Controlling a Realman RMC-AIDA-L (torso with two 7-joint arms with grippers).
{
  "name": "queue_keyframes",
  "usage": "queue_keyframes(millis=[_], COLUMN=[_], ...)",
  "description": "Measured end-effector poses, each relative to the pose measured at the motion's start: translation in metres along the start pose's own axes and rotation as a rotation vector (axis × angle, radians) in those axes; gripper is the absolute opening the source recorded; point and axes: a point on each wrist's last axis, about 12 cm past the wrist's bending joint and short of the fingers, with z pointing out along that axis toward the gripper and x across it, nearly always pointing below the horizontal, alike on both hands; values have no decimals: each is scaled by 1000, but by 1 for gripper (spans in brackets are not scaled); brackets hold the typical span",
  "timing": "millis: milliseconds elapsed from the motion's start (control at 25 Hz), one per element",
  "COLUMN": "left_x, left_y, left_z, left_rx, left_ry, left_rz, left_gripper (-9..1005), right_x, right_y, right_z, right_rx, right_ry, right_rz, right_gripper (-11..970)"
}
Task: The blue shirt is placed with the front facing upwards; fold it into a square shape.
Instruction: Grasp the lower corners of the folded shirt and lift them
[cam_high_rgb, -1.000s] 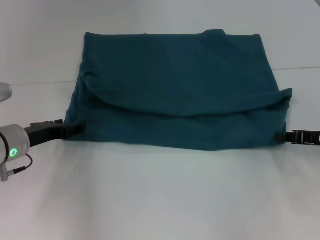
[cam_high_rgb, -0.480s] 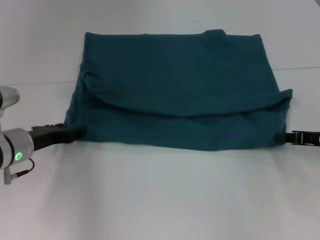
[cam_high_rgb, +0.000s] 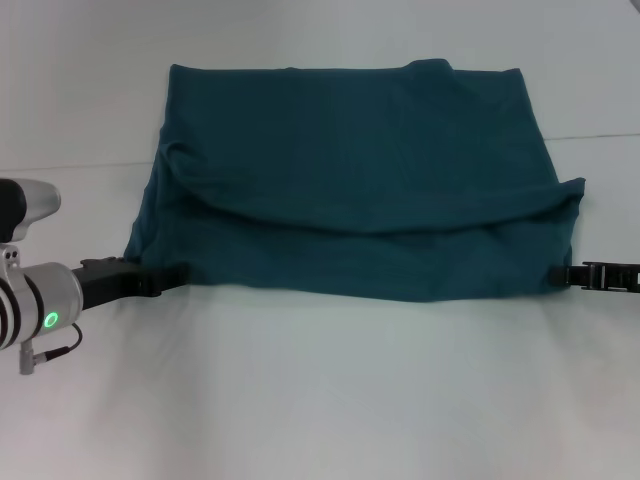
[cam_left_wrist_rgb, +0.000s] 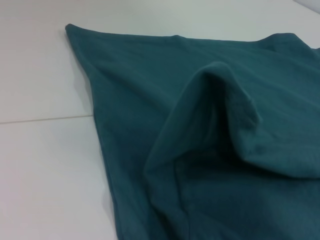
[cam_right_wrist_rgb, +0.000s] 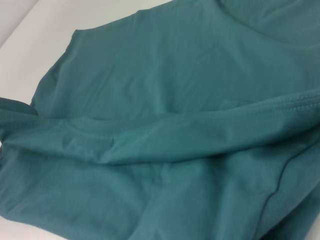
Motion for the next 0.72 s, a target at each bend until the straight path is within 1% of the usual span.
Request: queue_keyframes(millis=[320,520,720], left_x=[-2,-2,-4], left_y=[-2,-2,0], left_z=[0,2,2], left_rx=[4,-12,-27], left_ry=[-1,13,15], left_rz=[11,38,26], left_gripper=[732,731,585], right_x=[0,1,1], right_y=[0,1,1], right_z=[0,1,1], right_rx=[0,-2,-3], right_ry=[0,1,1], right_rz=[0,1,-1], right_gripper=[61,63,66])
